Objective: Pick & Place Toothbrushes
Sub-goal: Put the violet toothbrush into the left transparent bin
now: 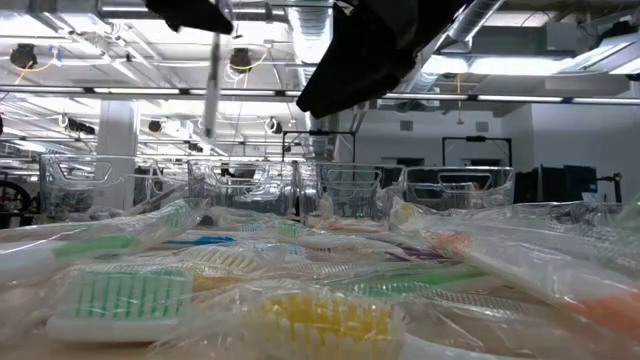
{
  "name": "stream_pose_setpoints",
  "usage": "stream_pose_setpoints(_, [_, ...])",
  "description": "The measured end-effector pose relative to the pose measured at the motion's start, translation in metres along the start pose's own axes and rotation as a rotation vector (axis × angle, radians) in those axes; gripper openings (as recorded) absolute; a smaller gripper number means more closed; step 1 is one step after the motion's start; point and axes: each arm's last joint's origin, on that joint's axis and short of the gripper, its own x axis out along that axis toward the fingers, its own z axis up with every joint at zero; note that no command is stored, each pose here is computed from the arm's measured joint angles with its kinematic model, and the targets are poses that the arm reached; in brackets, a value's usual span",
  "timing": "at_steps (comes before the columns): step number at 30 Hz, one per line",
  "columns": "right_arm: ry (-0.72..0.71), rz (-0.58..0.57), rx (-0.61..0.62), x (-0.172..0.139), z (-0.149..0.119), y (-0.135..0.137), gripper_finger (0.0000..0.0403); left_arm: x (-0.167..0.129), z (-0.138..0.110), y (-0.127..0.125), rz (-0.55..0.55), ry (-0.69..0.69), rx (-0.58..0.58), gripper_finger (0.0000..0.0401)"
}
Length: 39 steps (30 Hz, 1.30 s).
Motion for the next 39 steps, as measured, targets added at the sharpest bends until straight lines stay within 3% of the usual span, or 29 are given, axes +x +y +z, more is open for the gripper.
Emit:
stream_pose_setpoints(6, [0.0, -0.002, 0.017, 0.001, 0.0, -0.001, 0.0255, -0.023, 0.018, 0.036, 0.271, 0.144, -0.022, 0.0009])
stream_pose_setpoints(9, [0.003, 0.007, 0.018, 0.001, 0.0, -0.001, 0.0255, -0.027, 0.011, 0.055, 0.395, 0.252, -0.054, 0.001])
stream_pose_setpoints(14, [0.004, 0.012, 0.018, 0.001, 0.0, -0.001, 0.0255, -0.03, -0.008, 0.089, 0.569, 0.42, -0.207, 0.0011])
stream_pose_setpoints(18, [0.004, 0.011, 0.019, 0.001, 0.0, -0.001, 0.0255, -0.027, -0.021, 0.108, 0.582, 0.498, -0.317, 0.0019])
stream_pose_setpoints(25, [0.004, 0.011, 0.019, 0.001, 0.0, -0.001, 0.0255, -0.009, -0.052, 0.126, 0.617, 0.586, -0.3, 0.0022])
stream_pose_setpoints(31, [0.004, 0.012, 0.019, 0.001, 0.0, -0.001, 0.0255, 0.004, -0.072, 0.128, 0.504, 0.623, -0.37, 0.0026])
stream_pose_setpoints(39, [0.008, 0.015, 0.018, 0.0, 0.0, 0.0, 0.0255, 0.011, -0.086, 0.134, 0.502, 0.684, -0.411, 0.0077])
